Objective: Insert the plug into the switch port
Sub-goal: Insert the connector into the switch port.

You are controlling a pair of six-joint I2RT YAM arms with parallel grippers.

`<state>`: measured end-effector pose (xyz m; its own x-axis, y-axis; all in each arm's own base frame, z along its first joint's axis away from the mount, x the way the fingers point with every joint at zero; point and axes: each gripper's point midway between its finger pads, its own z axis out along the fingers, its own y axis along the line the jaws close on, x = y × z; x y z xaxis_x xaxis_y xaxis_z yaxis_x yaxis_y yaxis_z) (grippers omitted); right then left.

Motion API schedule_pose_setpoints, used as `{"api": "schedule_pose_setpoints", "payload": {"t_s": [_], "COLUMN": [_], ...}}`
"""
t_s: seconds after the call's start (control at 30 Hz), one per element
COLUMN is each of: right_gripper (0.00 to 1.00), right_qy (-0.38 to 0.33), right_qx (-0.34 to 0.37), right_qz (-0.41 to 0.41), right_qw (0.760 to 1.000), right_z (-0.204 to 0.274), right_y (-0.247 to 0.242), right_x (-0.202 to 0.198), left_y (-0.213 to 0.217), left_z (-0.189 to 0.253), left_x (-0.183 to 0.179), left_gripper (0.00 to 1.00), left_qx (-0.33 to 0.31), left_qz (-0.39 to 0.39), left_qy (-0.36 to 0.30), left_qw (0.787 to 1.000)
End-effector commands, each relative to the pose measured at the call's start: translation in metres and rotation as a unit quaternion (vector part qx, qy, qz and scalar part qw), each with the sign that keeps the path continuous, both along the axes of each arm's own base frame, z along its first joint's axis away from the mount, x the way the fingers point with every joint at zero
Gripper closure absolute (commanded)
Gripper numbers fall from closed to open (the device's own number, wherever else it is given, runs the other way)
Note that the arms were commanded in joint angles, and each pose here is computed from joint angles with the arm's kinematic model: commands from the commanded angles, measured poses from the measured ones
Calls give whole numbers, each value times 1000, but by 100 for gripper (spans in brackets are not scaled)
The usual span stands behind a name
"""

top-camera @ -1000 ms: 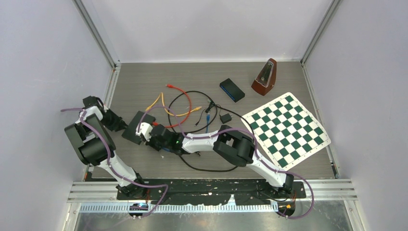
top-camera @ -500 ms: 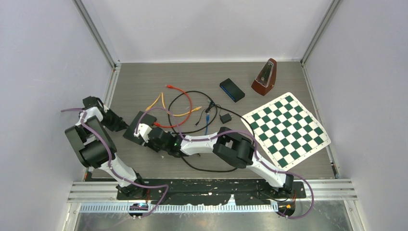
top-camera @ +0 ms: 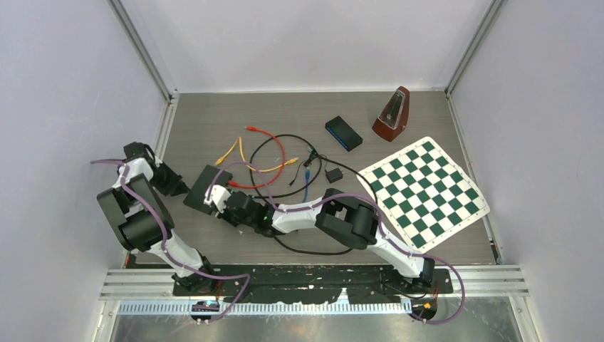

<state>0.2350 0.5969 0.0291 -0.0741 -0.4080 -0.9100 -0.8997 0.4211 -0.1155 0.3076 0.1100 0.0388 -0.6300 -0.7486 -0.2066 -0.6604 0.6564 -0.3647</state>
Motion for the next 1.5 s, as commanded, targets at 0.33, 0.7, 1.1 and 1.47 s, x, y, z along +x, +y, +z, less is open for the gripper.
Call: {"api": "schedule_pose_setpoints", "payload": {"t_s": [0.33, 0.7, 1.1, 1.47], "right_gripper": [95, 95, 95, 95], "right_qy": [-16, -21, -60, -31], "right_qx": [29, 40, 84, 72], "right_qz": [15, -20, -34, -122], "right_qw": [999, 999, 994, 989], "right_z": [23, 38, 54, 47], "right_y": [4, 4, 14, 18], "right_x": [2, 13, 24, 53], "left_y": [7, -23, -79, -99], "left_z": [-2, -3, -15, -21], "left_x": [-5, -15, -24, -41], "left_gripper": [91, 100, 100, 100], "left_qx": [24, -29, -146, -189], "left_qz": [7, -35, -65, -62], "left_qy": [50, 57, 42, 46], "left_qw": [998, 997, 986, 979]}}
